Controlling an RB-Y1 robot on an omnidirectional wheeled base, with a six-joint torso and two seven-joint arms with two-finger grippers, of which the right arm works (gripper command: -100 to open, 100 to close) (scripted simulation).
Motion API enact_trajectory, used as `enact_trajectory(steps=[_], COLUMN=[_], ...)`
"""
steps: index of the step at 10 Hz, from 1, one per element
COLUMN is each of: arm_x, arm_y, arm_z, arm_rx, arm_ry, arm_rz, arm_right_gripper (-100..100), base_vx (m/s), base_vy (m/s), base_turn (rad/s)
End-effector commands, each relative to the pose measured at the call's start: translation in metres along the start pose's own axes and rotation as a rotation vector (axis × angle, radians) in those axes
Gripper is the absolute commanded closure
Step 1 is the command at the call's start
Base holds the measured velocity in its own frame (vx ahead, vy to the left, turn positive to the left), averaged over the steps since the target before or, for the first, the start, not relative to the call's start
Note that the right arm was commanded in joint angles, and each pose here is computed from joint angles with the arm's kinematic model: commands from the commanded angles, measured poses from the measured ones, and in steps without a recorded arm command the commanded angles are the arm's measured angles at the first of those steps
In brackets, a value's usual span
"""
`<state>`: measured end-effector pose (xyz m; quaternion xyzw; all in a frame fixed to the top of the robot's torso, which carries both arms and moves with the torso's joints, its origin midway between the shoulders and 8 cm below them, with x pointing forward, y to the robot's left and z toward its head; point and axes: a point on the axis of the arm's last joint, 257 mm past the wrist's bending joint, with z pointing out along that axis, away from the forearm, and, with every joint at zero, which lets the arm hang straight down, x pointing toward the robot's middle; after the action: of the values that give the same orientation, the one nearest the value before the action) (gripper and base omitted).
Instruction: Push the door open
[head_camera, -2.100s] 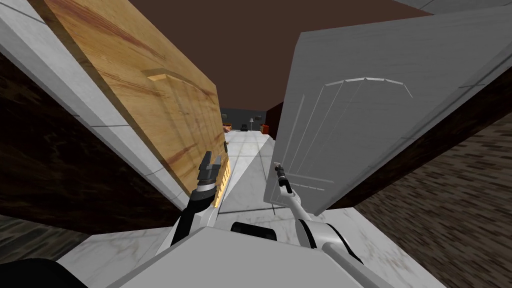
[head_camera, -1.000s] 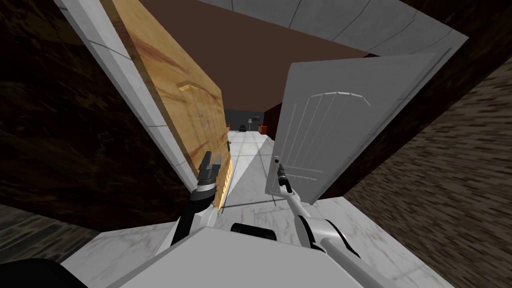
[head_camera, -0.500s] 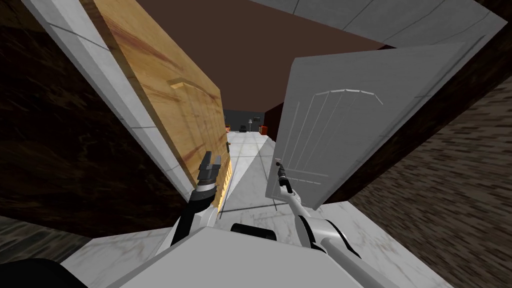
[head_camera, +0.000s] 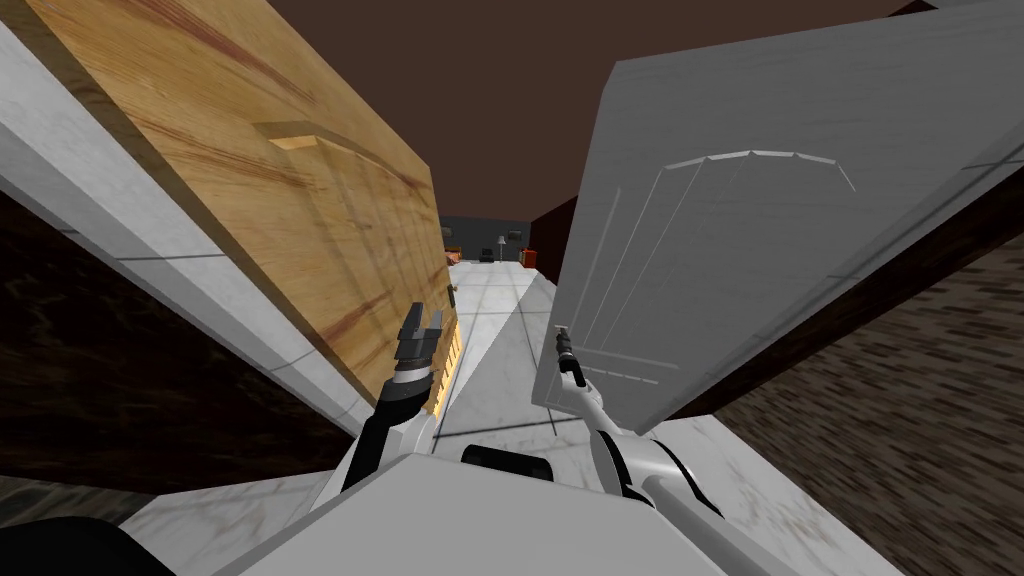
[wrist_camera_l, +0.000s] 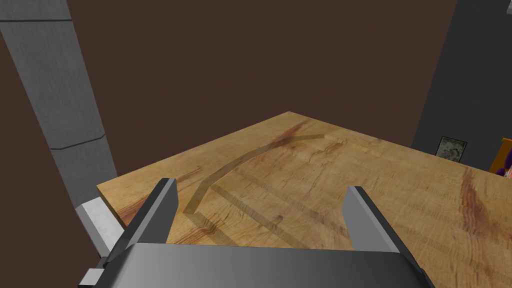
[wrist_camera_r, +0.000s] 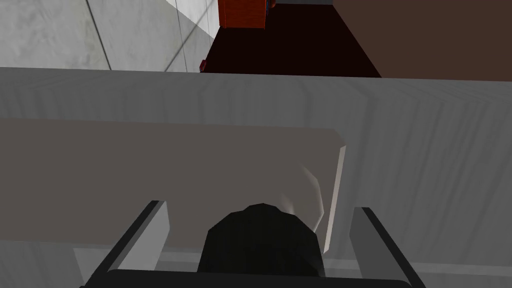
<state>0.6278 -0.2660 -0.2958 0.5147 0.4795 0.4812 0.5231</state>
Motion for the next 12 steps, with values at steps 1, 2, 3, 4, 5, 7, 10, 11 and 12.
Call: enact_trajectory(steps=[1, 2, 3, 4, 5, 7, 10, 11, 12], arm_x=[0.0, 0.0, 0.0, 0.0, 0.0, -0.009, -0.022, -0.028, -0.028], arm_y=[0.0, 0.0, 0.0, 0.0, 0.0, -0.003, -0.003, -0.004, -0.011], arm_z=[-0.0002, -0.0002, -0.0002, -0.0002, -0.0002, -0.0012, -0.0016, -0.0018, -0.0043], arm_rx=[0.001, 0.001, 0.001, 0.001, 0.001, 0.007, 0.008, 0.008, 0.023], arm_ry=[0.0, 0.0, 0.0, 0.0, 0.0, -0.015, -0.038, -0.048, -0.048], arm_rz=[0.0, 0.0, 0.0, 0.0, 0.0, -0.001, -0.001, -0.001, -0.001], arm_right_gripper=[100, 100, 100, 100, 100, 100, 100, 100, 100], base_vx=[-0.011, -0.038, -0.027, -0.015, -0.007, 0.053, 0.138, 0.158, 0.144], base_vy=[0.002, 0.006, 0.003, 0.001, 0.001, 0.023, 0.053, 0.042, 0.02], base_turn=[-0.006, 0.001, 0.001, -0.003, -0.002, -0.017, -0.038, -0.033, -0.01])
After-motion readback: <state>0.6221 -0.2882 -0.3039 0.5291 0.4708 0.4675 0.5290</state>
